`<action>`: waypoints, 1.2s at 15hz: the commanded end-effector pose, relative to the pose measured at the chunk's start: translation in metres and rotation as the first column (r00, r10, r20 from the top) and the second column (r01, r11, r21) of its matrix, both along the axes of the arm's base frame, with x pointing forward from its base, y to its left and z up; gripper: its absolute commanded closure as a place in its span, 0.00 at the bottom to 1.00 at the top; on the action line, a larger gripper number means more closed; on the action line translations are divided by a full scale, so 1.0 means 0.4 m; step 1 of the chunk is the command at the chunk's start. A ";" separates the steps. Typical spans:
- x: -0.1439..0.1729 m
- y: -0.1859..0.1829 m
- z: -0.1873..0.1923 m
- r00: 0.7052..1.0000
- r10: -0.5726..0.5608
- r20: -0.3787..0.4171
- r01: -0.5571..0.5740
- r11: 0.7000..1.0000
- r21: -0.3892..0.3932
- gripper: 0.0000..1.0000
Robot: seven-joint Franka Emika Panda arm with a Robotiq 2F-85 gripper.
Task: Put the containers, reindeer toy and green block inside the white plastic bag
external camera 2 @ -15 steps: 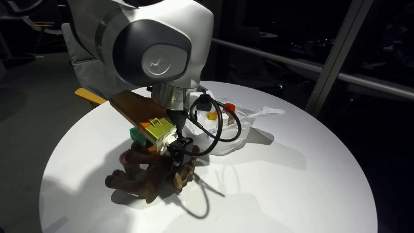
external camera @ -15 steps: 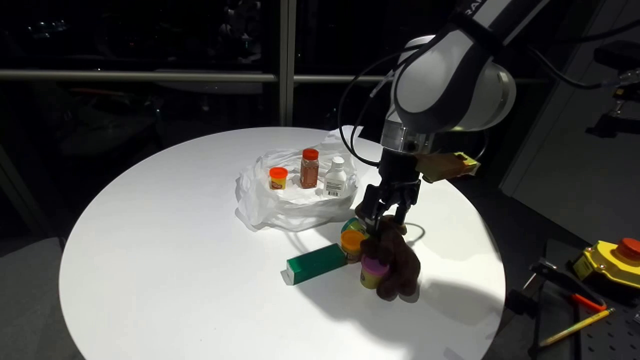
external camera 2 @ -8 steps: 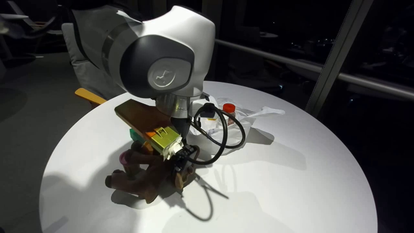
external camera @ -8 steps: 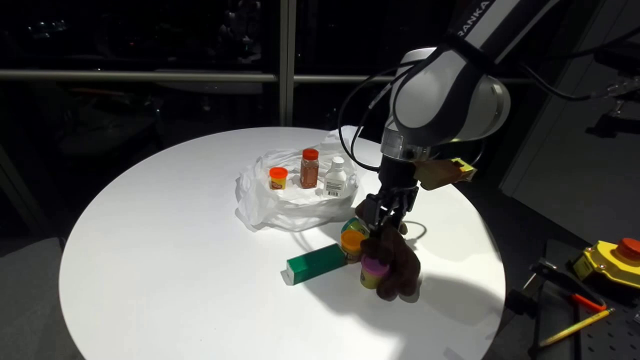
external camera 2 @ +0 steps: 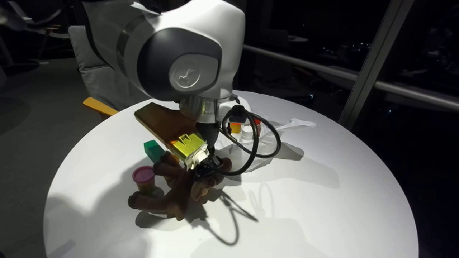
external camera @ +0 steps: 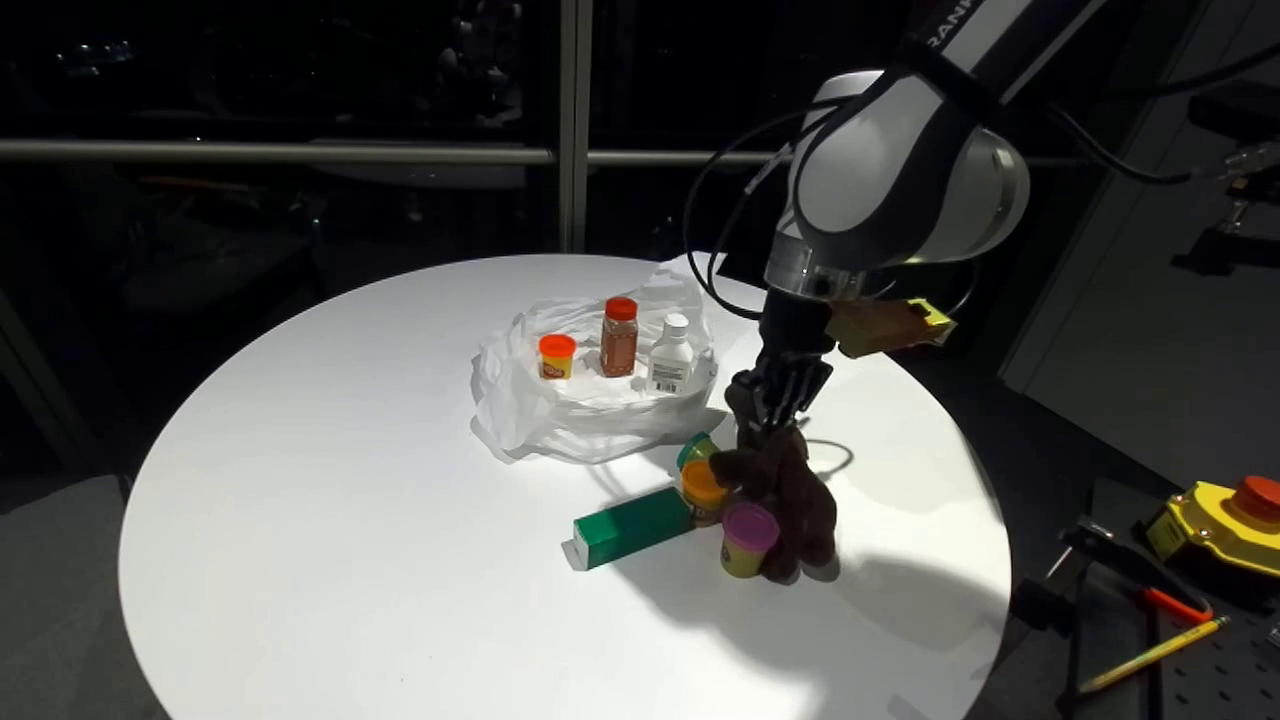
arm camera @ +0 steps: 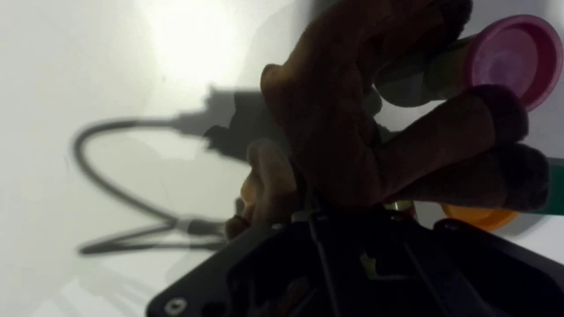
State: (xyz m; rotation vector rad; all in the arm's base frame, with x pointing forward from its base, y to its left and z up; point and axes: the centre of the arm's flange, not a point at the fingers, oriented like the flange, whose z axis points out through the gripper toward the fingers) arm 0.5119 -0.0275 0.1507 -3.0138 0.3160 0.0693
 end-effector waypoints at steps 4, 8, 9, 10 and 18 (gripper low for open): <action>-0.001 -0.064 0.312 0.984 -0.104 0.144 0.107 0.994 -0.012 0.93; 0.100 -0.020 0.423 0.971 -0.073 0.230 0.067 0.997 0.034 0.93; 0.120 -0.003 0.442 0.966 -0.070 0.247 0.061 0.997 0.046 0.93; 0.143 0.016 0.454 0.961 -0.064 0.269 0.050 0.997 0.056 0.93; 0.296 0.148 0.410 0.860 0.048 0.507 -0.023 0.998 -0.055 0.93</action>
